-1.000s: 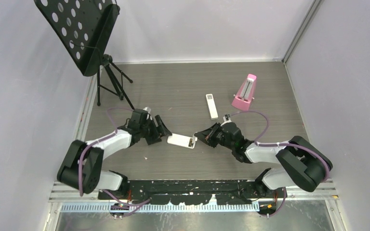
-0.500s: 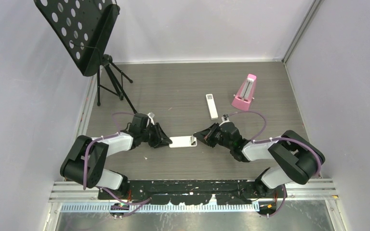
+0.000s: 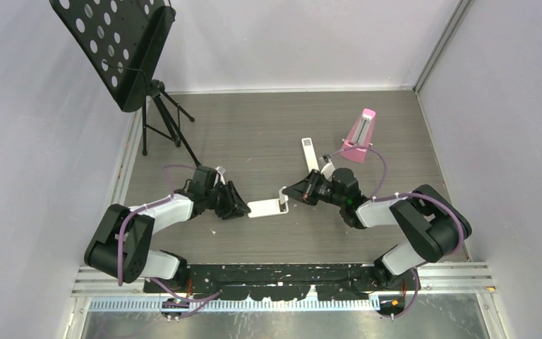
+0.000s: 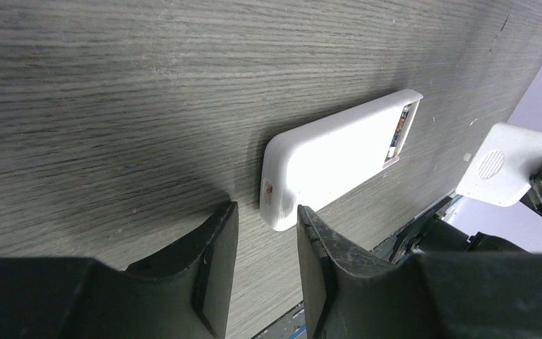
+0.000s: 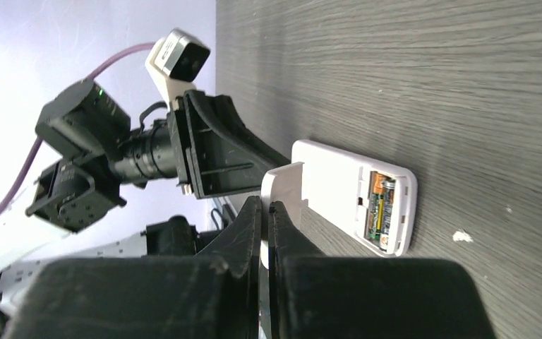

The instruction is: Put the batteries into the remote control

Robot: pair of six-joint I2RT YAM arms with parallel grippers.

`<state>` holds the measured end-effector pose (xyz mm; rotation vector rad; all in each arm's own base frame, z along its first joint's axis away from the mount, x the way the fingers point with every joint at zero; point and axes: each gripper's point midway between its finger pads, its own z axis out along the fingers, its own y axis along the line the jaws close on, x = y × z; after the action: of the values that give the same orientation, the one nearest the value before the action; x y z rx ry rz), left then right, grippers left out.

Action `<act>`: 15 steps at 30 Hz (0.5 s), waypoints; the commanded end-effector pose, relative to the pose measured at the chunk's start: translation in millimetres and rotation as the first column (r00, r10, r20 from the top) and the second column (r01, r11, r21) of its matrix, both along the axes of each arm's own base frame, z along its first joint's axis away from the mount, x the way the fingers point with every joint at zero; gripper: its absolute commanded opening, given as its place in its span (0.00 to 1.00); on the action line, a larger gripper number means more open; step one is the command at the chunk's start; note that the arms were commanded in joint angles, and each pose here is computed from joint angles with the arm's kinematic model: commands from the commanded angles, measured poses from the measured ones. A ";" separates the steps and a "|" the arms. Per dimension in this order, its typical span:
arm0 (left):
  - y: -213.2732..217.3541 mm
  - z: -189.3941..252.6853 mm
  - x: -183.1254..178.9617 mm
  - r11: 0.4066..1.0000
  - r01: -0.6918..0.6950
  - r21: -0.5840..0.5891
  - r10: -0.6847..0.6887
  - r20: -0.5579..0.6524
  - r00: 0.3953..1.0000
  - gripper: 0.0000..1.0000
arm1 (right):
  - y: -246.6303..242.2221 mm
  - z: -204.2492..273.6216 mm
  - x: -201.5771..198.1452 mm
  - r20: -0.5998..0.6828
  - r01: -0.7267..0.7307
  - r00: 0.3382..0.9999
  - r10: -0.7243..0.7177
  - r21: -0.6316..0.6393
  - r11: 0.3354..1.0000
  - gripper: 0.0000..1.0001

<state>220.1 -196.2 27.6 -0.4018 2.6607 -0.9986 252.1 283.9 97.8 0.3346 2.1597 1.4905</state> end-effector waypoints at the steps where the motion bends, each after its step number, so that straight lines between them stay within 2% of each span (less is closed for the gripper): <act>1: 0.5 4.1 3.9 1.000 0.021 0.021 -0.021 0.019 1.000 0.38 | 16.3 28.4 -11.8 0.180 -0.184 0.969 0.168 0.078 0.980 0.00; 8: -1.4 3.1 2.2 0.999 0.041 0.013 -0.042 0.012 0.999 0.39 | 22.2 13.2 -13.0 0.115 -0.212 0.974 0.197 0.143 0.967 0.00; 15: -1.1 2.9 1.8 0.999 0.048 0.018 -0.048 0.010 0.999 0.39 | 16.6 -6.7 -6.8 0.090 -0.174 0.982 0.165 0.097 0.980 0.01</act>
<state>219.2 -195.7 27.4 -0.3627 2.6716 -0.9903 236.1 299.5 77.6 0.1823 2.1853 1.6768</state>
